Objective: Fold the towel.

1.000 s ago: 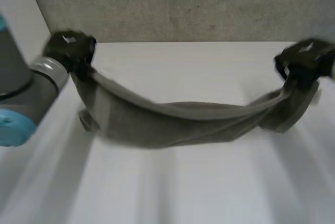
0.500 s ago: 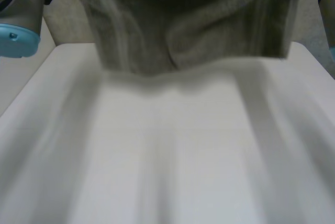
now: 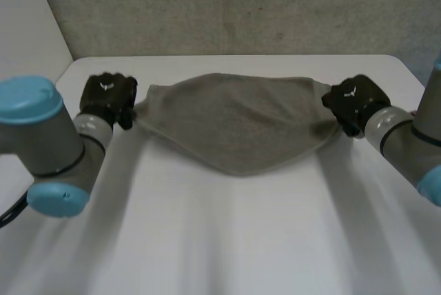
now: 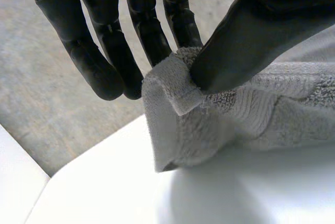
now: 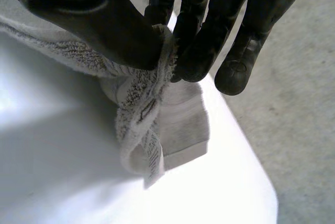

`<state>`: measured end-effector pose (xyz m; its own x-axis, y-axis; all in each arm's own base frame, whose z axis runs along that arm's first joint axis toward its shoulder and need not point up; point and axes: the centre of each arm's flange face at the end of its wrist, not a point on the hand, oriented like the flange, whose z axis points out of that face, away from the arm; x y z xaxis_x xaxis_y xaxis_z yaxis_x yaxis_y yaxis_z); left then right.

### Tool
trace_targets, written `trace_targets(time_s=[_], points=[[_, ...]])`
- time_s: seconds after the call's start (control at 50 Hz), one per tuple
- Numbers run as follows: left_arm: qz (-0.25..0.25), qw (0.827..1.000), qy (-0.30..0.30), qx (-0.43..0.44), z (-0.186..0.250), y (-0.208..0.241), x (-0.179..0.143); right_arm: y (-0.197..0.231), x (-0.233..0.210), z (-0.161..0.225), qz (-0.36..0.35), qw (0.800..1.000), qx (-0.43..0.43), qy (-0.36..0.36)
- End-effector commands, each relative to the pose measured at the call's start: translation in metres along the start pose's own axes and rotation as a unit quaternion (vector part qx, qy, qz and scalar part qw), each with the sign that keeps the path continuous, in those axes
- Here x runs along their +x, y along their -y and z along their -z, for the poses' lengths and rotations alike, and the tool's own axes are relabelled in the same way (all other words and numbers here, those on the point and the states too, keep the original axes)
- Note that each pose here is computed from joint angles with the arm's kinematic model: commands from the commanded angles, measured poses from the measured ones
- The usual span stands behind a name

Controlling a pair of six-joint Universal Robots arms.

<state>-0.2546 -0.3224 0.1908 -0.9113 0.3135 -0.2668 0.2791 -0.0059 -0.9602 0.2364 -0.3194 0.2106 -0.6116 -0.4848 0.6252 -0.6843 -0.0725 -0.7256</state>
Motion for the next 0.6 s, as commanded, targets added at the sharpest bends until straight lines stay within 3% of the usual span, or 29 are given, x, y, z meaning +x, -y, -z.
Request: trace_targets(time_s=[0.02, 0.16, 0.32, 0.5, 0.6], points=[[-0.036, 0.999, 0.002, 0.005, 0.038, 0.011, -0.012, 0.019, 0.010, 0.045, 0.001, 1.000, 0.022, -0.023], [-0.036, 0.998, 0.043, 0.041, 0.069, 0.039, -0.041, 0.033, 0.037, 0.093, -0.034, 0.997, 0.027, -0.065], [-0.038, 0.996, 0.045, 0.070, 0.100, 0.053, -0.049, 0.036, 0.045, 0.131, -0.056, 0.998, -0.006, -0.032], [-0.039, 0.997, 0.029, 0.060, 0.105, 0.041, -0.045, 0.029, 0.056, 0.132, -0.062, 0.998, -0.013, -0.020], [-0.042, 0.999, 0.014, 0.014, 0.088, 0.017, -0.040, 0.007, 0.057, 0.111, -0.059, 0.997, -0.049, 0.001]])
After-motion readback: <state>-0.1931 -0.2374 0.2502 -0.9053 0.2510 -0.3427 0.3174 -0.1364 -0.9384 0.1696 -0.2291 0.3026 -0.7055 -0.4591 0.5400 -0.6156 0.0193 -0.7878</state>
